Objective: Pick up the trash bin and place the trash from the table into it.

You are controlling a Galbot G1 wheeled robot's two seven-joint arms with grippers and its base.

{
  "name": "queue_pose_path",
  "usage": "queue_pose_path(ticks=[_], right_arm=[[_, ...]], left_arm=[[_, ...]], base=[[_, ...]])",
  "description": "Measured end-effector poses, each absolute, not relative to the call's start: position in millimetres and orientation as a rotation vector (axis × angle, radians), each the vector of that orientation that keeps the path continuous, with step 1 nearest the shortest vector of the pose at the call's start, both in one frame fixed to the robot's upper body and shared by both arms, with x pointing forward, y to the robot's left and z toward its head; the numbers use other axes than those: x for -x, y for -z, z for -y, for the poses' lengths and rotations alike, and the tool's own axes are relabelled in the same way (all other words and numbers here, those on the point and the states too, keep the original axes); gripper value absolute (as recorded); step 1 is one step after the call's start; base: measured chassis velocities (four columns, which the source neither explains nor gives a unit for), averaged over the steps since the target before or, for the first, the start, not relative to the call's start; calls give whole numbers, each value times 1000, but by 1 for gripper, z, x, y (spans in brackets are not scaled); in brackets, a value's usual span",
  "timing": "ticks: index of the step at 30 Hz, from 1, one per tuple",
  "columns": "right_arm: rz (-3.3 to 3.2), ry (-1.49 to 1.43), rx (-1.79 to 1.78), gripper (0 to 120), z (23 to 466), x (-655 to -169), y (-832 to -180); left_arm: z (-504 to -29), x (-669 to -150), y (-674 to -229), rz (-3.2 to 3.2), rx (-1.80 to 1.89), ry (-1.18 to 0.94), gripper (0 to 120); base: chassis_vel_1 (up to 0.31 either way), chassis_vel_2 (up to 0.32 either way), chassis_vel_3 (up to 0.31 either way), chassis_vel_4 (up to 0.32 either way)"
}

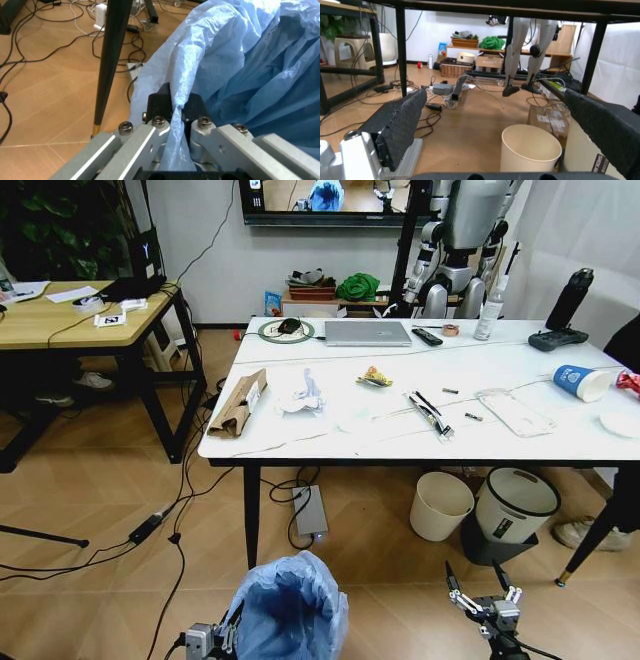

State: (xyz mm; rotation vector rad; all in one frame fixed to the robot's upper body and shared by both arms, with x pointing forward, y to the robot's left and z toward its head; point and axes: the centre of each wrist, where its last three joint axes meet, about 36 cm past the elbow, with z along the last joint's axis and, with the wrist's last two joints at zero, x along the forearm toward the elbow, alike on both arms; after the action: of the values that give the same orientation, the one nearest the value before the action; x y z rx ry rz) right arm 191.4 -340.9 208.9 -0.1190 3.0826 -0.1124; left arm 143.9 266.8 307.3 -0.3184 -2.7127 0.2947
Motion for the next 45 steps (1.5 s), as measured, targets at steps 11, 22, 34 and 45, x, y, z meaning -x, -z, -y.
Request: queue_pose_path(ticks=[11,22,34,45], right_arm=[[-3078,112,115,100,341,-190,-209],[-3078,111,117,100,341,-190,-209],[-3078,111,118,100,341,-190,-208],[-3081,112,117,100,341,-189,-208]], left_arm=[[-266,-143,-307,2712,325,-291,0],[-266,-143,-306,2712,327,-293,0],[-265,-143,-306,2712,332,-296,0],[-264,-143,-306,2709,336,-296,0]], base=[[0,0,0,0],[0,0,0,0],[0,0,0,0],[0,0,0,0]])
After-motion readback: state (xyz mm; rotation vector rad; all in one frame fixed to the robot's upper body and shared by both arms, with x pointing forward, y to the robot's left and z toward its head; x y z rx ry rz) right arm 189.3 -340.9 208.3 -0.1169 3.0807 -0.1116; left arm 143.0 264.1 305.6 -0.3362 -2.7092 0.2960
